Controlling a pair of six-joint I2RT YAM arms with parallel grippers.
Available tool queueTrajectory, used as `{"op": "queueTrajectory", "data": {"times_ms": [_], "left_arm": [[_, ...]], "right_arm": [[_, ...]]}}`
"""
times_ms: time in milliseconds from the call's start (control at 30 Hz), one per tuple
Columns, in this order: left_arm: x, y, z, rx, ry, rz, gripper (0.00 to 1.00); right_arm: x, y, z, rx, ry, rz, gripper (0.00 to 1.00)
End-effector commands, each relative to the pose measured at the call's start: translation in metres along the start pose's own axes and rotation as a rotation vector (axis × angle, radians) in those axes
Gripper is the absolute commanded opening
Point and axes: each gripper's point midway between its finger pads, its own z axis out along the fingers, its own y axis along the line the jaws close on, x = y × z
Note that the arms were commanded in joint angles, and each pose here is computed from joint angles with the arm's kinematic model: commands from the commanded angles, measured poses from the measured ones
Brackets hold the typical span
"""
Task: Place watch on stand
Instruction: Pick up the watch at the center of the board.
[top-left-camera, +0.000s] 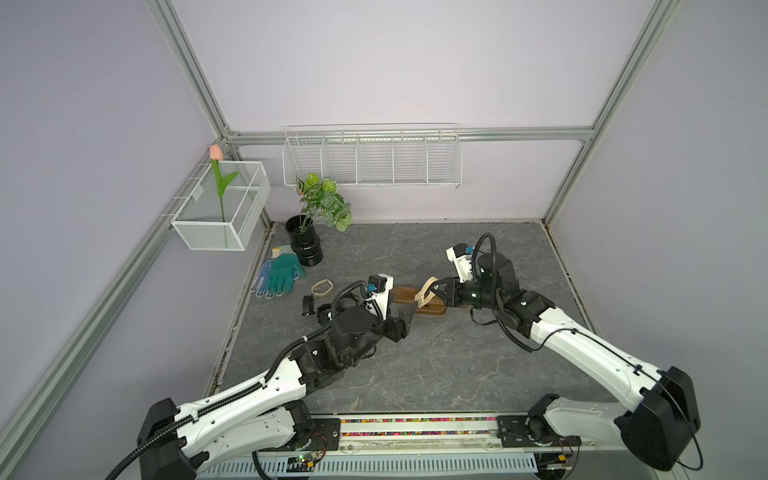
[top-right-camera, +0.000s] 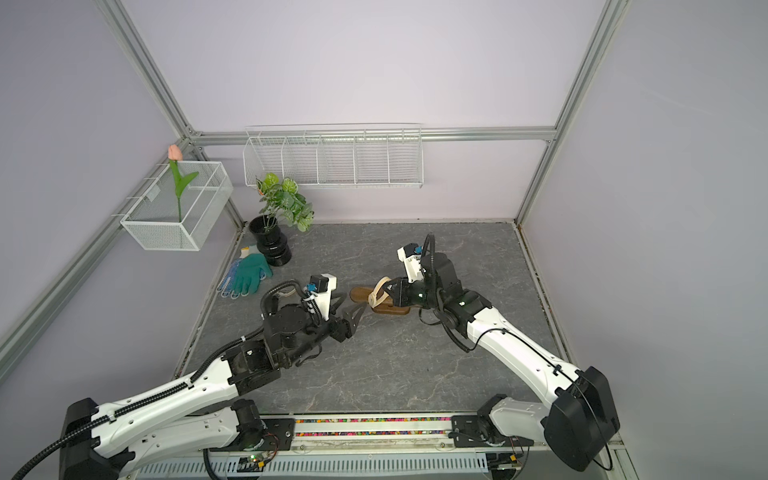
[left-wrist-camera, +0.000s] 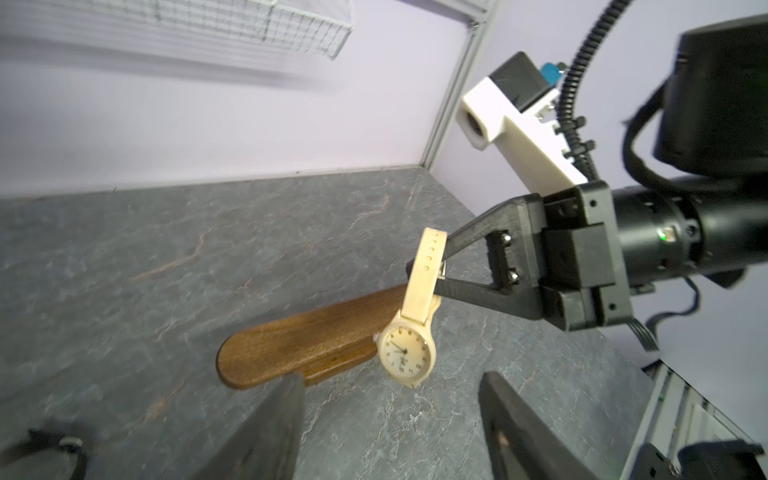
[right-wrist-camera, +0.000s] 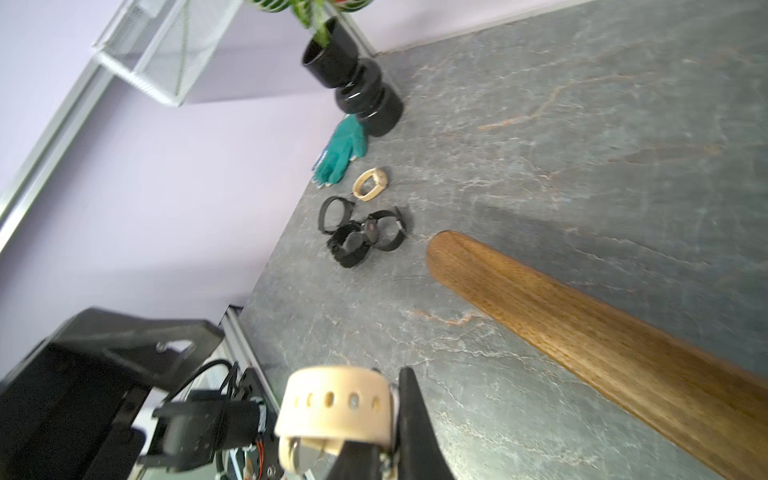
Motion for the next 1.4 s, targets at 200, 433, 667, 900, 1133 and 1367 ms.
{"op": "queueTrajectory", "data": {"times_ms": [200,433,667,900,1133,1367], "left_arm": [[-0.019,-0.035,-0.01,0.234,-0.095,0.117,0.67],[-0.028,-0.046,-0.018,0.335,-0.077,0.119,0.6],[-0.017,-0.046,-0.009,0.331,-0.014,0.118,0.58],[0.006,-0.05,0.014,0.294,-0.071,0.123,0.59],[0.013,-0.058,0.036,0.308,-0.141,0.029,0.58],[0.015,-0.062,0.055,0.309,-0.15,-0.033,0.54]], "right_arm": [[0.001,0.063,-0.038,-0.29,-0.003,-0.194,0.09],[0.005,0.07,-0.05,-0.309,-0.017,-0.229,0.11],[-0.014,0.042,-0.056,-0.118,-0.143,-0.164,0.08],[-0.037,0.014,-0.073,-0.029,-0.421,0.135,0.07],[-0.039,0.01,-0.082,-0.042,-0.552,0.3,0.07],[-0.036,0.019,-0.083,-0.074,-0.569,0.322,0.07]]}}
